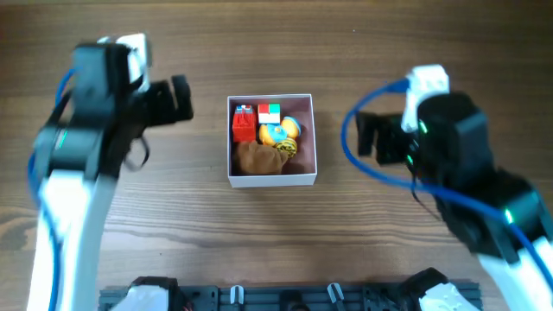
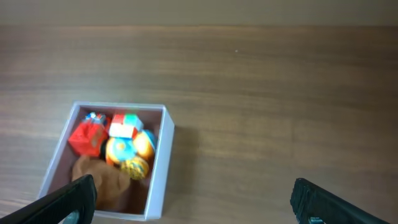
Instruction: Pack container
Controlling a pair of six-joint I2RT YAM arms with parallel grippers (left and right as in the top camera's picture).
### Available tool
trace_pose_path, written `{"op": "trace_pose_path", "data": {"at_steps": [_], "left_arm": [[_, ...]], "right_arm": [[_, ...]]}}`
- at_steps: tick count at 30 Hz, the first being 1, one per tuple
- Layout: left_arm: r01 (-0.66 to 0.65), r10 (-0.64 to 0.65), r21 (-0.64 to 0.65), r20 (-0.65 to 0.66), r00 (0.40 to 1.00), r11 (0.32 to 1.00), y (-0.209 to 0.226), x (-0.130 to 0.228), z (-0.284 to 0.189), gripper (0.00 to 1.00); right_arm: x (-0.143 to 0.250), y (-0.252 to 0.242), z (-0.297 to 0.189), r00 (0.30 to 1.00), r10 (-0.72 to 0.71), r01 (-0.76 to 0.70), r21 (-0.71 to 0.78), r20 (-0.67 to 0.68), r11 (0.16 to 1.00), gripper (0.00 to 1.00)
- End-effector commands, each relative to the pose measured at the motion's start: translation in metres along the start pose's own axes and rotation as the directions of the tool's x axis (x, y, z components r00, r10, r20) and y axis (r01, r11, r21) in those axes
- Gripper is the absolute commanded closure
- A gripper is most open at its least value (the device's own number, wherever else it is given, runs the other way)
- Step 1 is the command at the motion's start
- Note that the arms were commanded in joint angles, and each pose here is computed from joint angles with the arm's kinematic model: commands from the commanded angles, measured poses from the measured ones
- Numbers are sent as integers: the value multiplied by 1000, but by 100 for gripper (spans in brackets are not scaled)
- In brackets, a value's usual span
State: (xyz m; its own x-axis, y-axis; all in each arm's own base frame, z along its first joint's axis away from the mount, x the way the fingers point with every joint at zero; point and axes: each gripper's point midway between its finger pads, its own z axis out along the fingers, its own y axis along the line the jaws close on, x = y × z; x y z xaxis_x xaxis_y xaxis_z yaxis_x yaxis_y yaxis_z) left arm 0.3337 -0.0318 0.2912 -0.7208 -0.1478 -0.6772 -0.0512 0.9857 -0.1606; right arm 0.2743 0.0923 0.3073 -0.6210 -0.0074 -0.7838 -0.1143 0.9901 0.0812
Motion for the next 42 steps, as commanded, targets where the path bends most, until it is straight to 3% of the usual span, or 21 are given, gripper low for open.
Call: {"op": "trace_pose_path", "data": {"at_steps": [1,8,13,31,35,38,42], "left_arm": [[30,-31,7,89,996,1000,8,27,-36,0],[95,-113,78,282,953,992,21,95,-89,0],[113,-145,109,357,923,988,23,106,-108,0],[113,-145,108,356,923,988,24,106,-108,0],[114,-145,108,356,923,988,24,106,-108,0],[113,-145,108,356,923,988,24,106,-108,0],[113,-145,108,356,923,988,24,106,-108,0]], "right_arm": [[41,-20,-11,997,71,-72,56,23,996,0],[115,-41,-27,982,173,-174,3,69,985,0],[98,-42,-33,970,177,-177,-11,165,984,0],[101,-48,-32,975,149,-156,25,165,988,0],[85,-50,-21,950,72,-73,-8,304,997,0],[75,-47,-15,881,82,-50,-81,467,995,0],[62,-63,-30,746,94,-73,-60,660,996,0]]}}
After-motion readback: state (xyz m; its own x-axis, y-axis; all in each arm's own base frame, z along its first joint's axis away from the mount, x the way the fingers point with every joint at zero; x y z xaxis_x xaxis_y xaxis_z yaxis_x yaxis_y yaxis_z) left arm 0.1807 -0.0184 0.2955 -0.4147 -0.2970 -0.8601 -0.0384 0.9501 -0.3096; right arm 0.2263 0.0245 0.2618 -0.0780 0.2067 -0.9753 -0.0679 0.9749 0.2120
